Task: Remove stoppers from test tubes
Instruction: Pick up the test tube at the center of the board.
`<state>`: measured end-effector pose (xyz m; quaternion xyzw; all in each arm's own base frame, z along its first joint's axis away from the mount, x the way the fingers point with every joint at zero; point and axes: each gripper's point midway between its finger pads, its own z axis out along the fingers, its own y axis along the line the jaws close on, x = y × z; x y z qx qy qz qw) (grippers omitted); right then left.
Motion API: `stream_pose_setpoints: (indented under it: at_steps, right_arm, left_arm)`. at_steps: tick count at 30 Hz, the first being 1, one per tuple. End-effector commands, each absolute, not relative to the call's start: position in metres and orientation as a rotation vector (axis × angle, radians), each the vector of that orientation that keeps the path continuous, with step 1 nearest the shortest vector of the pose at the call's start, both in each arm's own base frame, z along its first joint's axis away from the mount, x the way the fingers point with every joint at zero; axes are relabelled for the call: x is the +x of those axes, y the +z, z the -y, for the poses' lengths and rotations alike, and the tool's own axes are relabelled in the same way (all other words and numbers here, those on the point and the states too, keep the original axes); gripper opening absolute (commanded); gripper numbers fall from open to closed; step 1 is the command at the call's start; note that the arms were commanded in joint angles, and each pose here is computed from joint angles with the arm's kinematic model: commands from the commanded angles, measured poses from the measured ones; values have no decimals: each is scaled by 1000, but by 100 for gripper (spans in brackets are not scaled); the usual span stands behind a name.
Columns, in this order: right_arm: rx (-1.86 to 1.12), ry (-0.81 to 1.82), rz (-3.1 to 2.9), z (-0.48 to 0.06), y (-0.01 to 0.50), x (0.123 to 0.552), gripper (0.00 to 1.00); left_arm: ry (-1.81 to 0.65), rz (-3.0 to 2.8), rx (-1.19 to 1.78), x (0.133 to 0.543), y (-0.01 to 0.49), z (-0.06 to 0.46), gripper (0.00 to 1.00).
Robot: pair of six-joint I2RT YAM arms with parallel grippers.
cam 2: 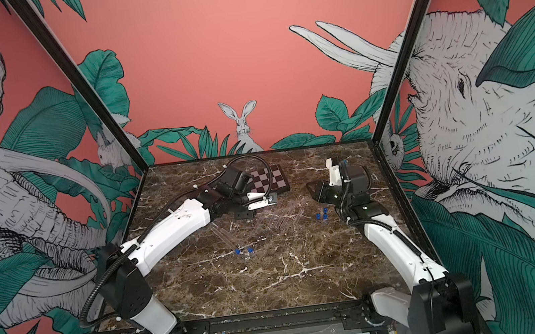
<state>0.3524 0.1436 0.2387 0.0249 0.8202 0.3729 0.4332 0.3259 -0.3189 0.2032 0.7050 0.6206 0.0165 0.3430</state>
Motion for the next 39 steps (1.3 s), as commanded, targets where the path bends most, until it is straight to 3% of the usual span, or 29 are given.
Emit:
stream_pose_setpoints:
  at_steps: [1, 11, 23, 31, 39]
  right_arm:
    - [-46, 1121, -1874, -166, 279, 347, 40]
    - [-146, 1188, -1751, -176, 311, 330, 44]
    - [-187, 1152, -1782, -202, 305, 341, 47]
    - [-83, 1069, -1773, -189, 303, 355, 28]
    - [-62, 1085, -1760, -190, 304, 359, 15]
  left_arm:
    - [-202, -1651, 1595, 326, 239, 353, 14]
    - [-543, -1659, 1329, 335, 287, 402, 14]
    - [-582, -1638, 1373, 326, 282, 427, 15]
    - [-579, -1622, 1396, 318, 283, 427, 15]
    - [-580, -1597, 1409, 312, 285, 426, 23]
